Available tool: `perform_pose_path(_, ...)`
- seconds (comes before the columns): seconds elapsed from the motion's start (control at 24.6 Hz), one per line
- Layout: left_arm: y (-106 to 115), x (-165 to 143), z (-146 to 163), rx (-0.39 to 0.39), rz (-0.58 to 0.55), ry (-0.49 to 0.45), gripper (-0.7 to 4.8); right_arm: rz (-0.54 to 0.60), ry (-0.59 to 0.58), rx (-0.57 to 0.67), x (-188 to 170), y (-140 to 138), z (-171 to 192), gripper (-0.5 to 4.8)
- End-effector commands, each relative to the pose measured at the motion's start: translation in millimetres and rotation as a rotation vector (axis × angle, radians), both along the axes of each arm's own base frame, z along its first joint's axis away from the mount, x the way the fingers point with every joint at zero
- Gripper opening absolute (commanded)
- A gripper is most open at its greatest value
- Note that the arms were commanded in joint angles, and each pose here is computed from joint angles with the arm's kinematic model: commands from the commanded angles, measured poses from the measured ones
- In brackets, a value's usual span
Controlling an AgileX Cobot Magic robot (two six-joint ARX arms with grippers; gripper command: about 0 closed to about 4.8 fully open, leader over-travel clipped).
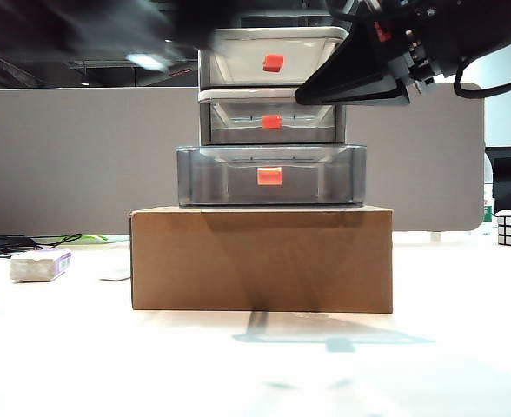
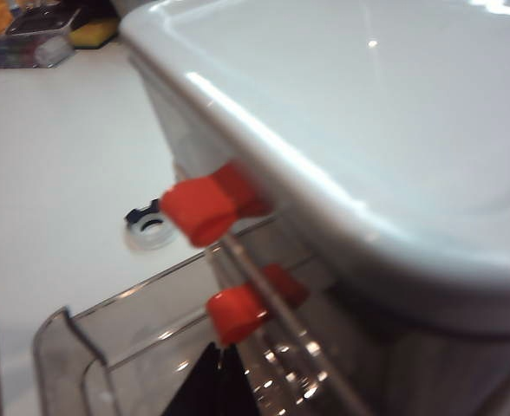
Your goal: Open the third layer of the drawer on the table, pick up the transparent tape on the table and put it in, and finally close the drawer.
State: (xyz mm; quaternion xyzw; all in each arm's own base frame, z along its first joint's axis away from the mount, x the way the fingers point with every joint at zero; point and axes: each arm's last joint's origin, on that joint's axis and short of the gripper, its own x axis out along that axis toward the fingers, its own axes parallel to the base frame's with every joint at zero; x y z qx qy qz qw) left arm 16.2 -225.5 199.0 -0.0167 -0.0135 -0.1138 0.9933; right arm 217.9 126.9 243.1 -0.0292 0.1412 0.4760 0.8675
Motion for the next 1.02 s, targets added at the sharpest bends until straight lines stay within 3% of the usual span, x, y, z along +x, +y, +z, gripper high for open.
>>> perform_pose_path(0.04, 49, 21, 15, -0.070, 0.030, -0.035, 1.42, 0.043, 0.045, -0.004, -4, 0, 0, -0.05)
perform_pose_path(0.12, 80, 40, 21, -0.113, 0.029, -0.090, 1.05, 0.054, 0.070, -0.012, -6, -1, -1, -0.05)
perform_pose_path(0.24, 101, 60, 21, 0.016, -0.024, -0.103, 0.79, 0.066, 0.077, -0.010, -8, -2, -1, -0.05)
perform_pose_path(0.33, 125, 82, 14, 0.050, -0.090, 0.059, 0.79, 0.076, 0.084, -0.003, -9, -2, 0, -0.05)
perform_pose_path(0.45, 169, 109, 2, -0.082, 0.027, 0.238, 0.79, 0.075, 0.099, 0.005, -9, -2, 1, -0.05)
perform_pose_path(0.61, 208, 128, -11, -0.084, 0.024, 0.359, 0.95, 0.074, 0.108, 0.002, -10, -2, 0, -0.05)
perform_pose_path(0.69, 214, 131, -19, -0.127, -0.036, 0.421, 0.95, 0.074, 0.108, 0.001, -10, -2, 0, -0.05)
perform_pose_path(0.73, 214, 132, -23, -0.109, -0.045, 0.428, 0.95, 0.074, 0.107, 0.002, -10, -2, 0, -0.05)
perform_pose_path(0.77, 213, 134, -35, -0.052, -0.095, 0.430, 1.59, 0.075, 0.111, -0.001, -10, -2, -1, -0.05)
perform_pose_path(0.81, 212, 135, -47, -0.001, -0.128, 0.437, 2.60, 0.074, 0.116, -0.003, -10, -2, -1, -0.05)
perform_pose_path(0.89, 212, 137, -62, 0.032, -0.136, 0.460, 3.98, 0.075, 0.124, -0.006, -10, -2, -2, -0.05)
perform_pose_path(0.93, 212, 139, -67, 0.038, -0.139, 0.480, 4.40, 0.074, 0.133, -0.010, -11, -3, -3, -0.05)
perform_pose_path(1.02, 212, 142, -72, 0.070, -0.145, 0.489, 4.41, 0.074, 0.143, -0.015, -11, -3, -4, -0.05)
